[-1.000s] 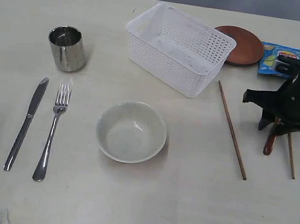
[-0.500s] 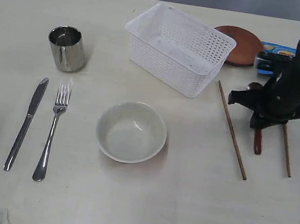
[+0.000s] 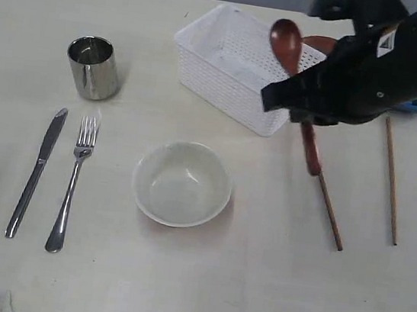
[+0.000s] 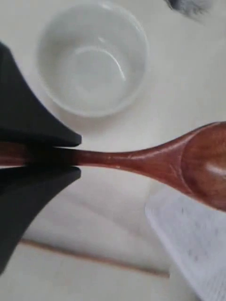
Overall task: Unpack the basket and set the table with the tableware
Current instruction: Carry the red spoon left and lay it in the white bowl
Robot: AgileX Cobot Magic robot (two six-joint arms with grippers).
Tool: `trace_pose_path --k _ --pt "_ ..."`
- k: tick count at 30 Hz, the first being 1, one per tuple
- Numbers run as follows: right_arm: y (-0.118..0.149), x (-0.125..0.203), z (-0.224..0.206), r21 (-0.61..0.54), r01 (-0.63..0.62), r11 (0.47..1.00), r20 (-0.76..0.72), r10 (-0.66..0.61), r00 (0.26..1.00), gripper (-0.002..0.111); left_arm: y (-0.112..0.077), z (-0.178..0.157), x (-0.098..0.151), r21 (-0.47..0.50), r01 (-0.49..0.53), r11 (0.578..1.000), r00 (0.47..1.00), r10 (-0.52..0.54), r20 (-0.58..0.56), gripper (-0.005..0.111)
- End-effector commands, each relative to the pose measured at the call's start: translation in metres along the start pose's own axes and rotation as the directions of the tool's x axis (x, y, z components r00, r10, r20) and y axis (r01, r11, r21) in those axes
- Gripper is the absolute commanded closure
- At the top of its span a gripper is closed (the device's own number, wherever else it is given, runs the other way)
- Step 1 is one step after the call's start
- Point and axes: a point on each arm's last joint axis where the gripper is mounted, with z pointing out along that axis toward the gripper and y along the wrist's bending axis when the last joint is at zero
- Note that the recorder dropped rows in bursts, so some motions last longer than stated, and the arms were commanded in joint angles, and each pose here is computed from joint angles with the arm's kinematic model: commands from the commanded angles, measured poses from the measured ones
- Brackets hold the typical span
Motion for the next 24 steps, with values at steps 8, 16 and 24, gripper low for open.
trace_pose_path --k 8,16,24 --pt "0.069 0.016 0.014 -0.179 0.297 0.938 -0.297 -0.339 0.893 0.109 0.000 0.000 0.000 0.002 0.003 1.000 1.000 -0.003 0.010 0.107" --pt "0.090 0.005 0.047 -0.187 0.307 0.933 -0.476 -0.359 0.803 0.109 0.000 0.000 0.000 0.002 0.003 1.000 1.000 -0.003 0.010 0.107" --pt "0.097 0.003 0.079 -0.152 0.325 0.934 -0.576 -0.350 0.738 0.109 0.000 0.000 0.000 0.002 0.003 1.000 1.000 -0.003 0.010 0.107"
